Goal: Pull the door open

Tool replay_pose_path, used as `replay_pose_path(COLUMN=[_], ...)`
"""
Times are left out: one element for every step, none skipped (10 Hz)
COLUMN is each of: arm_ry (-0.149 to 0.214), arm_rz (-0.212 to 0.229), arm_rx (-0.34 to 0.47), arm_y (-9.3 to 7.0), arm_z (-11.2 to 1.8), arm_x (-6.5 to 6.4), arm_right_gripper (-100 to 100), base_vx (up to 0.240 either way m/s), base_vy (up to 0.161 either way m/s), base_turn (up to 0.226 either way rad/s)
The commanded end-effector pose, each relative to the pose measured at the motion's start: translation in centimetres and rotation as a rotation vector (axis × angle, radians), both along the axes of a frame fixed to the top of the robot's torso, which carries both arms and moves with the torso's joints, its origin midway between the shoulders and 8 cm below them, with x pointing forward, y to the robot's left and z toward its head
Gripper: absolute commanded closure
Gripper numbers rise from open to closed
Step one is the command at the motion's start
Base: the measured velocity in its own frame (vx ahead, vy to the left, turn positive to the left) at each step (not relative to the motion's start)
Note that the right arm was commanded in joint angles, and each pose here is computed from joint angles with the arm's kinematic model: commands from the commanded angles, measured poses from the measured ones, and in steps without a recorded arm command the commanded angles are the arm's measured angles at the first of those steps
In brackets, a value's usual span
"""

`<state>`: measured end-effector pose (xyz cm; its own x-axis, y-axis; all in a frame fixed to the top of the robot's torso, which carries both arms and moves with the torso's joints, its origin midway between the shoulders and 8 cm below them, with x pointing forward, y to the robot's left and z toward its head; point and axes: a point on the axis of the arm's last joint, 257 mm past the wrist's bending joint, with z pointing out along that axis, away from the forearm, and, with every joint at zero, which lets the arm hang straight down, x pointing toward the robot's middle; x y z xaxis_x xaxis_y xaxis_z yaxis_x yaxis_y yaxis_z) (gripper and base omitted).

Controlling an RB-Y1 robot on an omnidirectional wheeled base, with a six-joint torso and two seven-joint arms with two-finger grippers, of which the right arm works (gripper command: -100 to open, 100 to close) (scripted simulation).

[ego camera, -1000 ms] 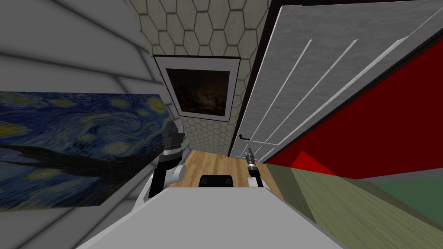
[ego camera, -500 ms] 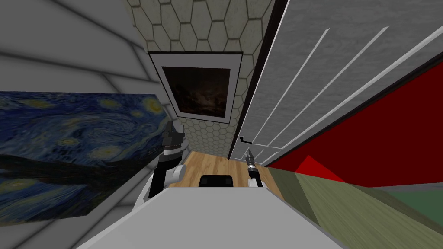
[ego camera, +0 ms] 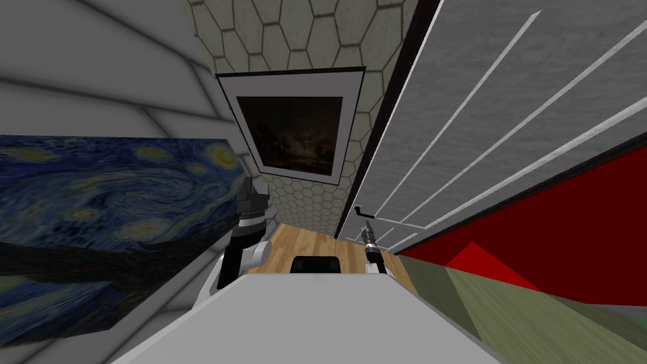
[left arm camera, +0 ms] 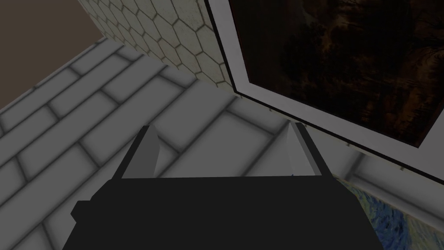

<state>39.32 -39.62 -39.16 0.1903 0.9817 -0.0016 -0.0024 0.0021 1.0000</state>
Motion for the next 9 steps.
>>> replay_pose_path(arm_ry=[-0.001, -0.001, -0.001, -0.001, -0.002, 0.0, 0.0, 0.0, 0.0], arm_rz=[-0.024, -0.04, -0.055, -0.067, -0.077, -0.07, -0.07, -0.07, -0.07], arm_rx=[0.001, 0.001, 0.001, 0.001, 0.001, 0.0, 0.0, 0.0, 0.0], arm_y=[-1.7, -2.9, -3.9, -4.8, -5.5, -5.1, -5.1, -5.1, -5.1], arm_z=[-0.1, -0.1, -0.1, -0.1, -0.1, -0.2, -0.2, -0.2, -0.2], arm_x=[-0.9, -1.5, -2.0, -2.5, -2.8, -2.8, -2.8, -2.8, -2.8], arm_right_gripper=[-100, -100, -100, -100, -100, -100, 100, 100, 100], base_vx=[0.21, 0.208, 0.206, 0.215, 0.226, 0.1, -0.014, -0.036, -0.033], base_vy=[0.019, -0.015, -0.032, -0.032, -0.038, -0.021, 0.002, 0.006, 0.008], base_turn=[0.164, 0.168, 0.154, 0.106, 0.092, 0.022, -0.016, -0.009, 0.005])
